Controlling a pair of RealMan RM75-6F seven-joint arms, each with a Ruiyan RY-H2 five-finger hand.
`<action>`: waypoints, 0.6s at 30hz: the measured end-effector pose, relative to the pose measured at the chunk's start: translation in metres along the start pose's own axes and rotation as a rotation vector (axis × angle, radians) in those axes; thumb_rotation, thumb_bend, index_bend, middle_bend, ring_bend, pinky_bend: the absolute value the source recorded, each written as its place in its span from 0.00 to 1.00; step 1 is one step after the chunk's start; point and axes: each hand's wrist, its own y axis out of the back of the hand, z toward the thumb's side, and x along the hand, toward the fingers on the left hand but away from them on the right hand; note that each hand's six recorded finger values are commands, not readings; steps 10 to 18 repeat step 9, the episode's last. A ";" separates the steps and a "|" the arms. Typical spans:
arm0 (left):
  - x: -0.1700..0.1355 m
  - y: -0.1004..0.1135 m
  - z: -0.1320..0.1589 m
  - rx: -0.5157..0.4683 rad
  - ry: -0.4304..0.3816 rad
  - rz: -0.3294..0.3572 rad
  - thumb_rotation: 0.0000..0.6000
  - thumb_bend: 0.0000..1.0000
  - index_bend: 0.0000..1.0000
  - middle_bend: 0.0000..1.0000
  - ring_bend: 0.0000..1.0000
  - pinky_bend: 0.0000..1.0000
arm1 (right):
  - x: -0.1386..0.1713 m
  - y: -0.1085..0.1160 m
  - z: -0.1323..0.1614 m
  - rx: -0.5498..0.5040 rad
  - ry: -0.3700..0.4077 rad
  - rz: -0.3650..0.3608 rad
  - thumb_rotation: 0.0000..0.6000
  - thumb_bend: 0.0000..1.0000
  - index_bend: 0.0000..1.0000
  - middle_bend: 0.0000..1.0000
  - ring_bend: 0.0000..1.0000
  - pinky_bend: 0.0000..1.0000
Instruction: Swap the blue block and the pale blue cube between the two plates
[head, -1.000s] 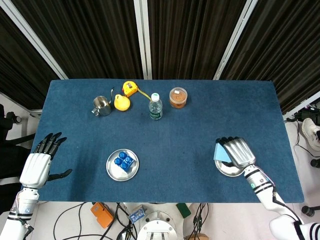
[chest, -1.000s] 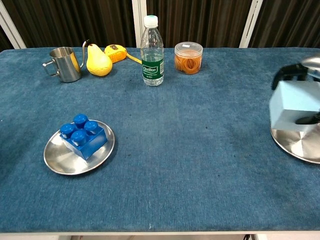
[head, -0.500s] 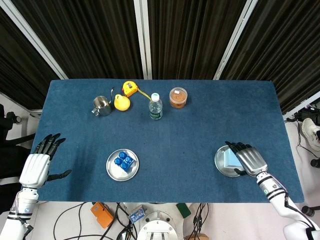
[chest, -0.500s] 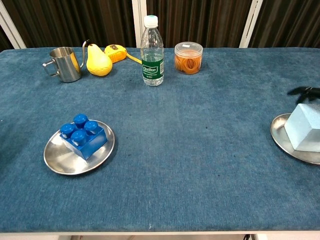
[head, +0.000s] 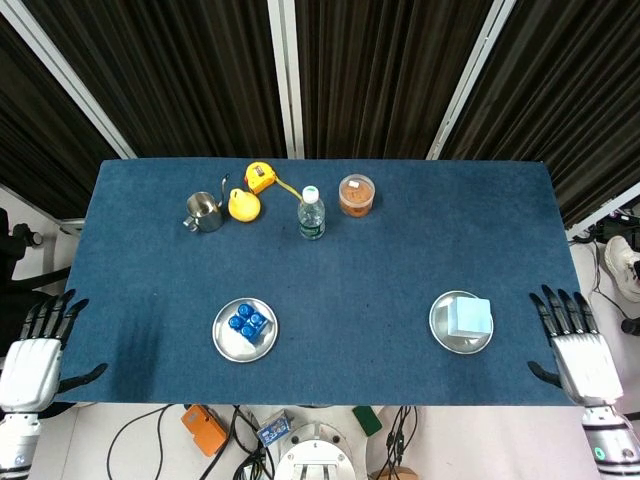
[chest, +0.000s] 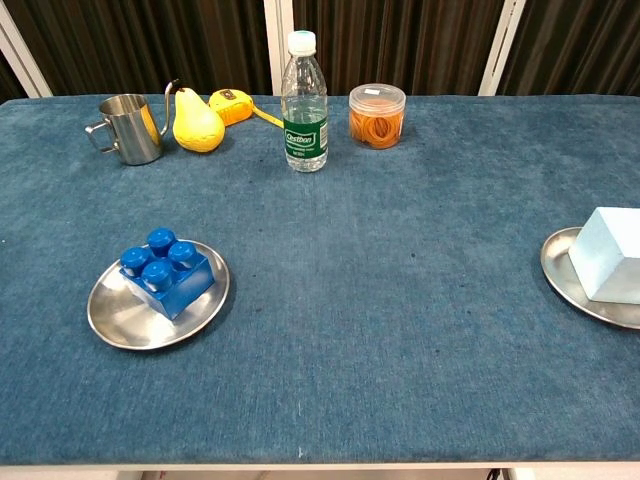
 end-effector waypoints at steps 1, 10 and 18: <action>-0.008 -0.003 -0.005 -0.001 0.011 0.007 1.00 0.03 0.11 0.00 0.00 0.04 | 0.015 0.000 -0.007 0.003 -0.030 -0.010 1.00 0.20 0.00 0.00 0.00 0.00; -0.029 -0.016 0.000 -0.022 -0.051 -0.045 1.00 0.03 0.11 0.00 0.00 0.04 | 0.035 -0.007 -0.008 -0.007 -0.020 0.001 1.00 0.20 0.00 0.00 0.00 0.00; -0.029 -0.016 0.000 -0.022 -0.051 -0.045 1.00 0.03 0.11 0.00 0.00 0.04 | 0.035 -0.007 -0.008 -0.007 -0.020 0.001 1.00 0.20 0.00 0.00 0.00 0.00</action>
